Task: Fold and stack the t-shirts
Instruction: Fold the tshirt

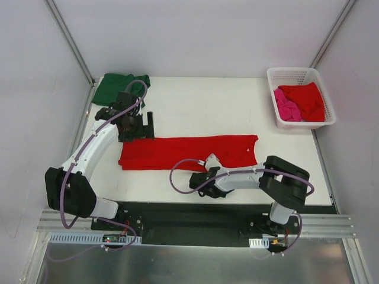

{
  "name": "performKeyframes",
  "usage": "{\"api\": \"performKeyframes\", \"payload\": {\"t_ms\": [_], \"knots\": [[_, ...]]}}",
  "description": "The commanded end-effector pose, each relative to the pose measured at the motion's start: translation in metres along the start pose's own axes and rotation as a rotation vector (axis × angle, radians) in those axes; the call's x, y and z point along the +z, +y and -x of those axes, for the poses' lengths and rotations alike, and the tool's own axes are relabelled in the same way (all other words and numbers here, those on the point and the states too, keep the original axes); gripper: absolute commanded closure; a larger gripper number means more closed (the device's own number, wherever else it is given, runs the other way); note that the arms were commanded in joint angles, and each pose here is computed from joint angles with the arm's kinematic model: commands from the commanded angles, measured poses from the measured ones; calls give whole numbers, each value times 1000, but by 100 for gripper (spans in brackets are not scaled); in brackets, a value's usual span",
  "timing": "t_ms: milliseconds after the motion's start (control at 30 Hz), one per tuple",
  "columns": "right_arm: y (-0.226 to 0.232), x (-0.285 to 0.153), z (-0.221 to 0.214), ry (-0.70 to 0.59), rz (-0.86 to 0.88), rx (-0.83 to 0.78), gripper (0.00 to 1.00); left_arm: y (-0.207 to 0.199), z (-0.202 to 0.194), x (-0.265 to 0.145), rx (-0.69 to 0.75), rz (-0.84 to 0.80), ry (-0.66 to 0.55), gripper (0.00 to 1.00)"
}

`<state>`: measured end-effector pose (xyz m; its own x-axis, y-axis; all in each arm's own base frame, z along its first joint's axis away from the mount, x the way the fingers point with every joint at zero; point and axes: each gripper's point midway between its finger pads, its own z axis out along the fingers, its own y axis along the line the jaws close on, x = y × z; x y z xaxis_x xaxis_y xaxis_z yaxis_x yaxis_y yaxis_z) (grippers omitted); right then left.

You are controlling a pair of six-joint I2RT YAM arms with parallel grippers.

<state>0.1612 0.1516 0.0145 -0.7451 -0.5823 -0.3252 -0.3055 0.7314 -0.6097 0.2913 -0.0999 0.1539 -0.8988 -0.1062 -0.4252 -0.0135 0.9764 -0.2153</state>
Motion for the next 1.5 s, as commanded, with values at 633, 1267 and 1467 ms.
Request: {"api": "performKeyframes", "payload": {"t_ms": [633,1267,1467], "knots": [[-21,-64,76,-151,68,112,99,-5,8,-4,26,-15,-20,1],[-33,-26,142,-170,48,100,99,-2,10,-2,43,6,-20,1],[-31,-10,155,-157,56,95,99,0,10,1,46,15,-10,1]]}}
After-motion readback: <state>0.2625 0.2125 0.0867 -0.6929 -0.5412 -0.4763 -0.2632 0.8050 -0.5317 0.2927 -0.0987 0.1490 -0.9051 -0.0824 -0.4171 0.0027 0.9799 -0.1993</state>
